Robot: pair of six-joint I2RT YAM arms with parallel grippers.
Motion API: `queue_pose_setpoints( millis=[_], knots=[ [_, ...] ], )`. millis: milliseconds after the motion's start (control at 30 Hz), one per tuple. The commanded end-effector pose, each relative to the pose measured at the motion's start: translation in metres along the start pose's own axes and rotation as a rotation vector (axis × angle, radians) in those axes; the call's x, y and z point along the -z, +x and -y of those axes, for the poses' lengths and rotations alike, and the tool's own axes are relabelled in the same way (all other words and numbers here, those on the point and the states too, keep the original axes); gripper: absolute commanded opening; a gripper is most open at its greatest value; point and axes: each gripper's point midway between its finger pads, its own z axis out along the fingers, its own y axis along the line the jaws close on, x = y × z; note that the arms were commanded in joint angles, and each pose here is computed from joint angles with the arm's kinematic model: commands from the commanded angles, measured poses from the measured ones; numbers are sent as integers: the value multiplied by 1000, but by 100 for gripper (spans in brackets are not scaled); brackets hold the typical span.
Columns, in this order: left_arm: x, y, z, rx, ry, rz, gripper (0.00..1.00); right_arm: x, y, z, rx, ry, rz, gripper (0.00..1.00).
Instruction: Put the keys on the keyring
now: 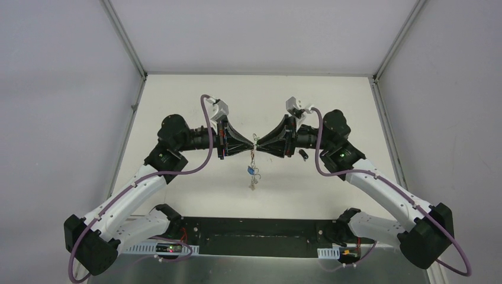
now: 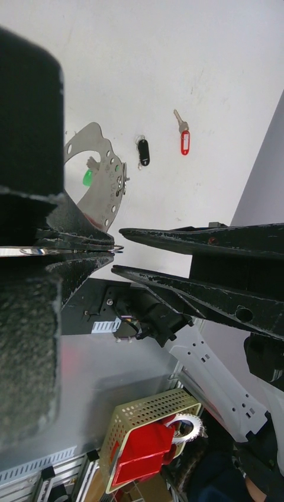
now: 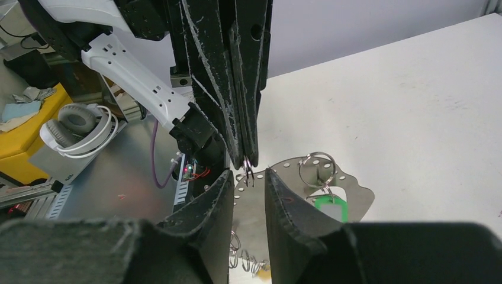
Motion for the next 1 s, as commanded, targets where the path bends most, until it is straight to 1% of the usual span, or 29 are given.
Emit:
queue_pose_setpoints(
  millis=[0, 133, 167, 267, 300, 533, 567, 600, 633, 667, 800, 867, 967],
  knots=[
    [-3, -16, 12, -49, 49, 52, 0, -6, -9, -10, 32, -65, 25, 27],
    [-4, -16, 12, -49, 49, 52, 0, -9, -5, -14, 16, -92, 12, 23],
    [-4, -15, 12, -47, 48, 52, 0, -9, -5, -14, 14, -95, 11, 21],
    [-4, -15, 12, -46, 50, 51, 0, -11, -3, -15, -6, -102, 3, 3],
    [-4, -15, 12, -44, 49, 51, 0, -11, -3, -15, -11, -104, 1, 0],
    [-3, -13, 10, -46, 32, 47, 0, -11, -5, -13, -36, -80, 5, 0],
    [-2, -13, 8, -46, 20, 41, 3, -11, -5, -12, -37, -67, 3, 0],
    [-1, -12, 7, -42, 3, 34, 17, -9, -3, -10, -51, -44, -11, 0],
    [0, -11, 4, -30, -20, 24, 29, -8, -3, -9, -42, -33, -16, 0],
    [1, -10, 2, -22, -42, 17, 35, -6, 1, -5, -58, -2, -42, 0],
    [5, -10, 0, -42, -69, 14, 42, 4, 18, 7, -74, 104, -149, 0],
    [7, -8, -2, -43, -87, 13, 46, 9, 24, 9, -80, 132, -197, 0],
    [10, -3, -4, -36, -108, -2, 50, 14, 29, 9, -86, 146, -247, 0]
  ],
)
